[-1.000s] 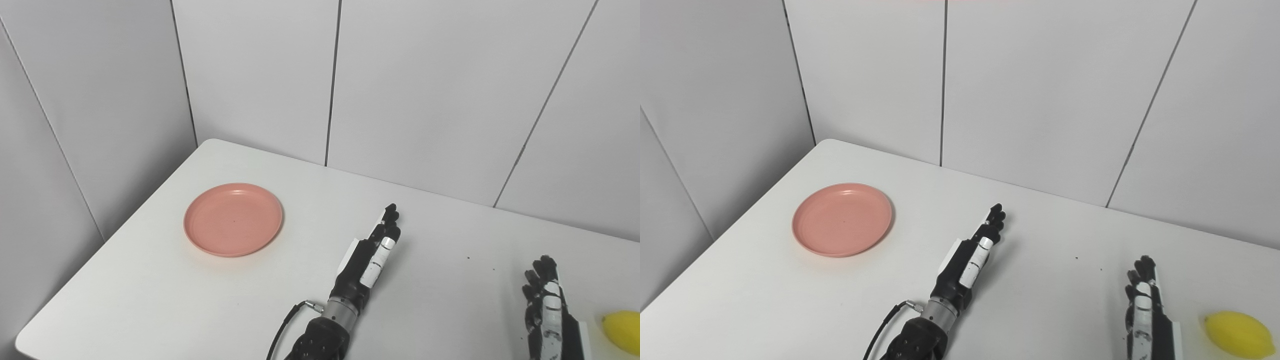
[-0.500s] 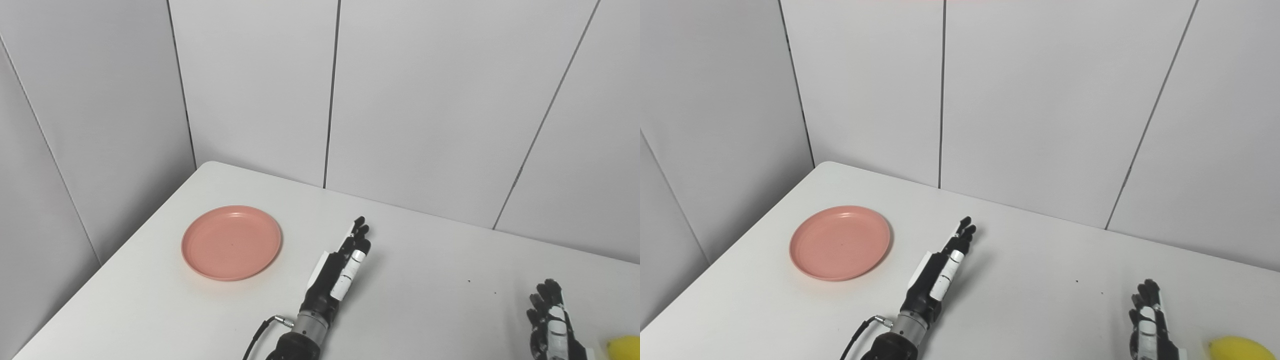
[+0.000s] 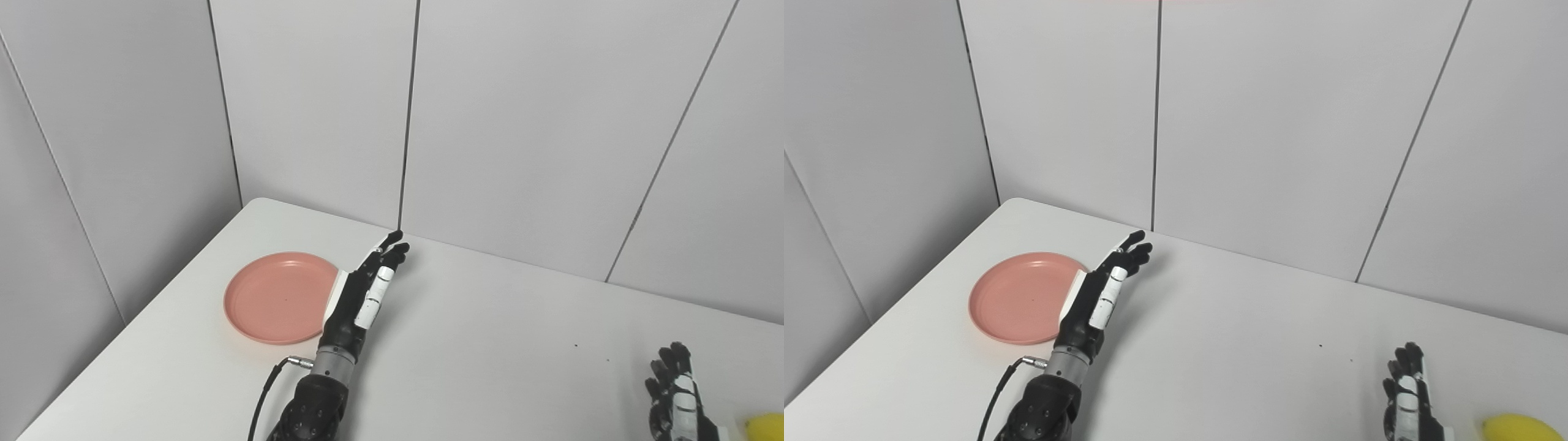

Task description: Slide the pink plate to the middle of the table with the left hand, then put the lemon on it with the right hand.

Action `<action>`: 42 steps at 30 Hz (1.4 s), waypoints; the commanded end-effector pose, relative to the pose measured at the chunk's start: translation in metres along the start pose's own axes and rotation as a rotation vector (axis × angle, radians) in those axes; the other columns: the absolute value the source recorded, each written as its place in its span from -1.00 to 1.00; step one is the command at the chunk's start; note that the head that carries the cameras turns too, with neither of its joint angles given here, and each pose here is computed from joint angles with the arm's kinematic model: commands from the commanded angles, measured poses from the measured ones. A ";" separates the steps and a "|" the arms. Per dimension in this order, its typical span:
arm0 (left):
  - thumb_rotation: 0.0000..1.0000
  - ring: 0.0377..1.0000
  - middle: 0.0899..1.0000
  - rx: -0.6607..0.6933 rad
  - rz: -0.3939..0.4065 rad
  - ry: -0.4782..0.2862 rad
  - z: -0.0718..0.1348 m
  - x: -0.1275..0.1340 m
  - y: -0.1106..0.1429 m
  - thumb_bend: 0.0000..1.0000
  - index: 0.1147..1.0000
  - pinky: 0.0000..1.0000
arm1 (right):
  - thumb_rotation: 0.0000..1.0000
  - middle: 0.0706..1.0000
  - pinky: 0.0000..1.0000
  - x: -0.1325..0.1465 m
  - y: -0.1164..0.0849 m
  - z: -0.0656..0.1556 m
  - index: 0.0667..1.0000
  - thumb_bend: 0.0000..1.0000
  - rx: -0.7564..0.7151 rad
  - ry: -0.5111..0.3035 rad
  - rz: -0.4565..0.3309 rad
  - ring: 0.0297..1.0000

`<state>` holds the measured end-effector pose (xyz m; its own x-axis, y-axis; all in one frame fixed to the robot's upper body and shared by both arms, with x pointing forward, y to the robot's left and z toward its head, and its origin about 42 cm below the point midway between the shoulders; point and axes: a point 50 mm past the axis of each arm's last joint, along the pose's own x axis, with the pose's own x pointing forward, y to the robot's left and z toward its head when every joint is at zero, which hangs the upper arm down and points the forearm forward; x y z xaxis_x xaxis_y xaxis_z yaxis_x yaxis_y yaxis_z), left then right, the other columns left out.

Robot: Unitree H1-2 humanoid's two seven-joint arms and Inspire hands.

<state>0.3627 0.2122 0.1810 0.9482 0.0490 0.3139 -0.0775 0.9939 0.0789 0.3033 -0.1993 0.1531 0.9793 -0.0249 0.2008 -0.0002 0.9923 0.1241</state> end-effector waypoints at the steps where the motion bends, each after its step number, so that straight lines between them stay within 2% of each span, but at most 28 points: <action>1: 1.00 0.66 0.64 0.001 0.035 -0.108 0.022 0.014 0.007 0.41 0.64 0.72 | 0.99 0.95 1.00 0.008 0.006 0.016 0.95 -0.46 0.007 -0.077 0.017 0.99; 13: 1.00 0.63 0.56 0.142 0.204 -0.110 0.020 0.032 0.073 0.40 0.55 0.79 | 1.00 0.98 1.00 0.011 0.006 0.019 0.97 -0.51 -0.009 -0.086 0.028 1.00; 17: 1.00 0.65 0.57 0.216 0.225 -0.089 0.021 0.038 0.098 0.40 0.56 0.75 | 1.00 1.00 1.00 0.012 0.005 0.017 0.99 -0.51 -0.008 -0.087 0.029 1.00; 19: 1.00 0.68 0.58 0.254 0.239 -0.077 0.020 0.040 0.108 0.42 0.57 0.82 | 1.00 1.00 1.00 0.013 0.003 0.015 0.99 -0.53 -0.005 -0.085 0.028 1.00; 21: 1.00 0.69 0.59 0.265 0.255 -0.079 0.020 0.041 0.116 0.42 0.57 0.87 | 1.00 1.00 1.00 0.013 0.003 0.014 0.98 -0.56 0.000 -0.080 0.026 1.00; 23: 1.00 0.67 0.59 0.274 0.268 -0.076 0.019 0.043 0.127 0.37 0.57 0.78 | 0.95 0.98 1.00 0.013 0.004 0.013 0.97 -0.53 0.006 -0.075 0.023 1.00; 28: 1.00 0.73 0.67 0.289 0.276 -0.057 0.017 0.042 0.150 0.35 0.65 0.86 | 0.95 0.99 1.00 0.011 0.005 0.016 0.98 -0.53 -0.007 -0.070 0.036 1.00; 33: 1.00 0.80 0.69 0.314 0.330 -0.004 0.012 0.042 0.178 0.45 0.66 0.94 | 1.00 1.00 1.00 0.010 0.003 0.018 1.00 -0.66 -0.057 -0.069 0.074 1.00; 37: 1.00 0.78 0.68 0.392 0.360 0.038 0.005 0.038 0.198 0.45 0.66 0.88 | 1.00 1.00 1.00 0.010 0.004 0.018 1.00 -0.64 -0.058 -0.070 0.074 1.00; 42: 1.00 0.80 0.70 0.408 0.380 0.083 -0.004 0.030 0.210 0.48 0.68 0.85 | 1.00 1.00 1.00 0.009 0.004 0.017 1.00 -0.61 -0.055 -0.063 0.078 1.00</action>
<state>0.3736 0.4150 0.1858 0.8695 0.4190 0.2614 -0.4884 0.8083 0.3289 0.3051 -0.1998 0.1581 0.9753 0.0258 0.2195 -0.0391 0.9976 0.0567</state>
